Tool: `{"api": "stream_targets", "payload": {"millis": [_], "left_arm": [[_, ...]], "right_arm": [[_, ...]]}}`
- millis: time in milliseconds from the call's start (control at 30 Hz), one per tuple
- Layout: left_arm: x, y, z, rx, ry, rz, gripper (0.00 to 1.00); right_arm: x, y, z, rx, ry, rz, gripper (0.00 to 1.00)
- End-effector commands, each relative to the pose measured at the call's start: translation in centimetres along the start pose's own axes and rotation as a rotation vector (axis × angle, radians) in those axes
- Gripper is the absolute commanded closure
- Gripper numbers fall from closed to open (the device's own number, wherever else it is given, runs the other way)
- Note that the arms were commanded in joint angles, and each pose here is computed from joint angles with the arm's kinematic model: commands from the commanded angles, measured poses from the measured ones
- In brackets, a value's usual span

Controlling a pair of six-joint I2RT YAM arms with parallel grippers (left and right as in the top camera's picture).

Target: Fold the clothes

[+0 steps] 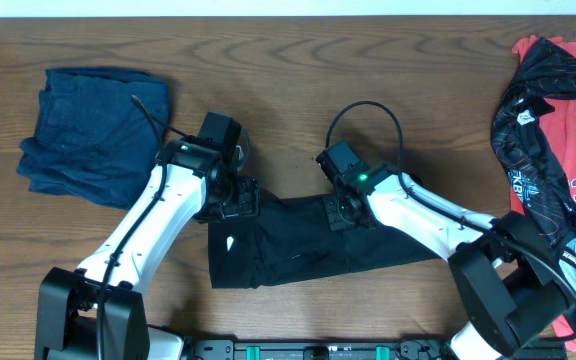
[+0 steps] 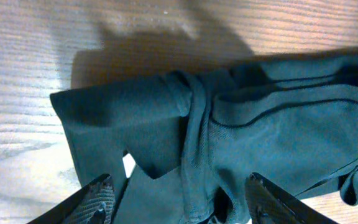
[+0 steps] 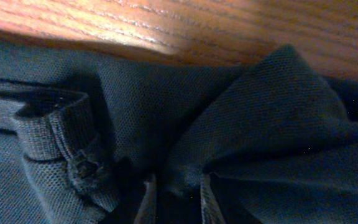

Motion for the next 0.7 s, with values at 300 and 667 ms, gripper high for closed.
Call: {"api": "stream_targets", "payload": {"millis": [300,667], "left_arm": [[-2.0,2.9,-1.0,0.129,0.061,0.019,0.09],[-3.6,2.5,-3.4,0.034,0.131,-0.012,0.08]], "right_arm": [[2.8,-5.8,8.9,-0.093,-0.243,-0.157,0.71],[0.4,-7.1,11.1,-0.109,-0.211,-0.201,0.69]]}}
Point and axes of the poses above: each gripper's point midway between its finger pads, its own z axis back along the fingers, its own y axis along the line the jaws close on, x = y × z, the point moved 2 cm from there along z, back along the fingers, and after that the axes turned 14 degrees about z, right-handed, at the moved point
